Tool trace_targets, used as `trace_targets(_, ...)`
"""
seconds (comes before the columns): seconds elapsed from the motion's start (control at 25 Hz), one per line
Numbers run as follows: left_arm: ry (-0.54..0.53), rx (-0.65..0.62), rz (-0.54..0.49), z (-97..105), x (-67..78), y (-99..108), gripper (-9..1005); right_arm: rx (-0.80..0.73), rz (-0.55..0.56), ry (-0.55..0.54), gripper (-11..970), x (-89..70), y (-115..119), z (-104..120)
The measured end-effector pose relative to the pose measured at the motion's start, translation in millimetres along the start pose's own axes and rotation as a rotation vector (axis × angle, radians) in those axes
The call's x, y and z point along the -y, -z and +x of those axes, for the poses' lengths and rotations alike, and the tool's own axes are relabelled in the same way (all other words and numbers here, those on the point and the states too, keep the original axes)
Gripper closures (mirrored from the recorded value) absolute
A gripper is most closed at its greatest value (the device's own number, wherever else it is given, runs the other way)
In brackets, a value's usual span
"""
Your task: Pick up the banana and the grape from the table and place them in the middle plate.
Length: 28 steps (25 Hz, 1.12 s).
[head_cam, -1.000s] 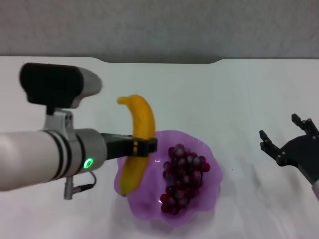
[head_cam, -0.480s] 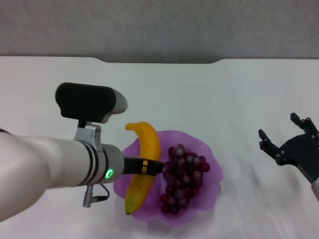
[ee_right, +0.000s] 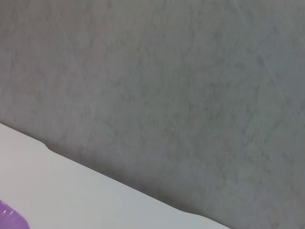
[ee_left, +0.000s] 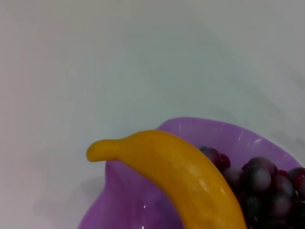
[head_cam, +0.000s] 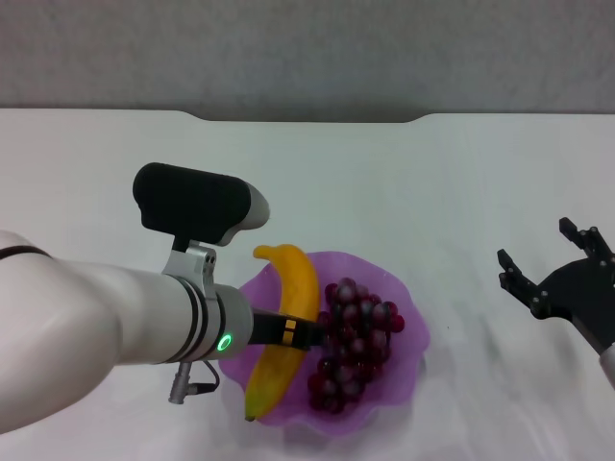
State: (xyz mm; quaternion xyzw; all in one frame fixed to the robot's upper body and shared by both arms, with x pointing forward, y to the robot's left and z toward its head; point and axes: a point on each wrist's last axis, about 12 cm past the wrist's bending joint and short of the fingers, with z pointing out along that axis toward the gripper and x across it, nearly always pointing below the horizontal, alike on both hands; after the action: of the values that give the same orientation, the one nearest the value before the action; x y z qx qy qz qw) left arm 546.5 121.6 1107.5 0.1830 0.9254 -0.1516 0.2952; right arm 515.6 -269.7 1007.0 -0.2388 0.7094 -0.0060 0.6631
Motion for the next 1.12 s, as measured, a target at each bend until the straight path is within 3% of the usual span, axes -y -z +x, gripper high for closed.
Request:
trace_targets(0.48, -0.030, 0.047, -0.001, -4.0, 5.5, 10.5, 417, -0.007, 0.004, 0.001, 65, 1.0, 1.6, 1.9)
trace_targets(0.64, -0.051, 0.148, -0.048, -5.8, -0.2, 28.1, 227, -0.007, 0.004, 0.001, 65, 1.0, 1.8, 1.9)
trace_targets(0.72, -0.019, 0.284, -0.104, -4.2, -18.7, 44.3, 180, -0.007, 0.004, 0.001, 65, 1.1, 1.9, 2.0)
trace_targets(0.76, -0.019, 0.284, -0.104, -4.2, -18.7, 44.3, 179, -0.006, 0.008, -0.005, 65, 1.2, 1.9, 1.8)
trace_targets(0.88, 0.092, 0.467, -0.171, 4.2, -58.6, 59.0, 178, 0.007, 0.019, -0.030, 65, 1.3, 1.6, -0.3)
trace_targets(1.12, 0.170, 0.748, -0.243, 44.9, -113.4, 55.5, 195, 0.025, 0.029, -0.113, 65, 1.9, 1.7, -2.4)
